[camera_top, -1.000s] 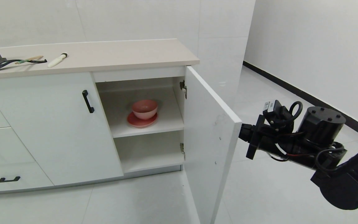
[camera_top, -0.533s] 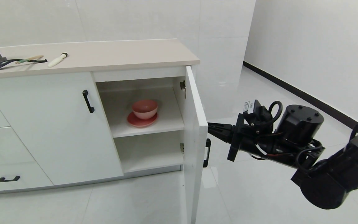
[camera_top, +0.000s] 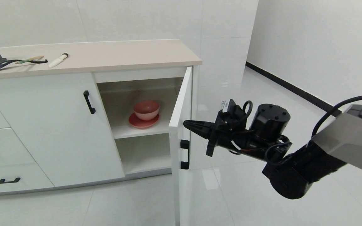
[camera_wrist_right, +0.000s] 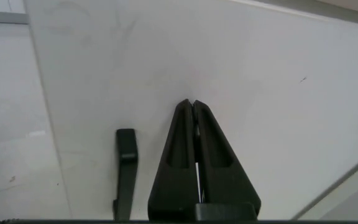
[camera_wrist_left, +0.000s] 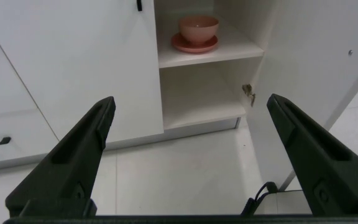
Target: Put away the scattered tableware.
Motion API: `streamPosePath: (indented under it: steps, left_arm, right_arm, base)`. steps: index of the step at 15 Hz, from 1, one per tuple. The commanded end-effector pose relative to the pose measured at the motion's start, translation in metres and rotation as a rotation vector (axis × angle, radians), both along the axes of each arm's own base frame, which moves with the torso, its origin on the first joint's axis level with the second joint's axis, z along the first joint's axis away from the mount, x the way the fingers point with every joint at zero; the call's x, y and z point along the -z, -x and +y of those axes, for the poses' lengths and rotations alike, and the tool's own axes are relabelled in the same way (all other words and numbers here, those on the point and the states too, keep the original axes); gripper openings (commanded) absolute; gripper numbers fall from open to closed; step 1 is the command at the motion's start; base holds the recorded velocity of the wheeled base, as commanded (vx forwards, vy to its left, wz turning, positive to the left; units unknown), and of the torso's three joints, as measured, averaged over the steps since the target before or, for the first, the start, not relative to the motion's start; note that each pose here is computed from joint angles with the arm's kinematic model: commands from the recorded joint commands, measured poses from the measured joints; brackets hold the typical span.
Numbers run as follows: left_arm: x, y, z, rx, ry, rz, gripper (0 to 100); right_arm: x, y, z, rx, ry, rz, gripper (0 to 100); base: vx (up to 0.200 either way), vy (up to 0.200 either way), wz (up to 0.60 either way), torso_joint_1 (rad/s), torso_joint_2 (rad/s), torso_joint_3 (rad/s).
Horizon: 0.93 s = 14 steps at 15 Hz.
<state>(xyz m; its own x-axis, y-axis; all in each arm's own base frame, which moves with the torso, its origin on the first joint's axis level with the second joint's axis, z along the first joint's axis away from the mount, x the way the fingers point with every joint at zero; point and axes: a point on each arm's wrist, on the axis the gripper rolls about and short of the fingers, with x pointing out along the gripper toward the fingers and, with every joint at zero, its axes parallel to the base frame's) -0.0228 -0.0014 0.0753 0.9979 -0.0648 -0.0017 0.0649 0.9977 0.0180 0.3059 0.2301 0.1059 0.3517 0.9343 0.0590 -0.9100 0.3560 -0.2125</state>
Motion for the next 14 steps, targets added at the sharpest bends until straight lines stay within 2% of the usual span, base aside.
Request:
streamPosePath:
  steps: [1,4,6,8,11,12,14]
  left_arm:
    - [0.000,0.000,0.000,0.001,0.000,0.000,100]
    - [0.000,0.000,0.000,0.001,0.000,0.000,100]
    - [0.000,0.000,0.000,0.001,0.000,0.000,100]
    - [0.000,0.000,0.000,0.001,0.000,0.000,100]
    - [0.000,0.000,0.000,0.001,0.000,0.000,100]
    - [0.000,0.000,0.000,0.001,0.000,0.000,100]
    - [0.000,0.000,0.000,0.001,0.000,0.000,100]
  right_arm:
    - [0.015,-0.012,0.018,-0.021,-0.003,0.006,0]
    - [0.021,-0.028,0.039,-0.005,-0.040,-0.010,0]
    - [0.026,-0.032,0.040,-0.005,-0.040,-0.007,0]
    - [0.026,-0.040,0.028,0.020,-0.037,-0.005,0]
    - [0.026,-0.053,0.005,0.078,-0.034,-0.005,0]
    - [0.030,-0.056,-0.008,0.106,-0.020,0.013,0]
    - [0.031,-0.054,-0.018,0.096,-0.013,0.012,0]
  base:
    - [0.000,0.000,0.00,0.000,0.00,0.000]
    - [0.000,0.000,0.00,0.000,0.00,0.000]
    - [0.000,0.000,0.00,0.000,0.00,0.000]
    - [0.000,0.000,0.00,0.000,0.00,0.000]
    - [-0.200,0.000,0.00,0.002,0.01,-0.001]
    - [0.000,0.000,0.00,0.000,0.00,0.000]
    - [0.000,0.000,0.00,0.000,0.00,0.000]
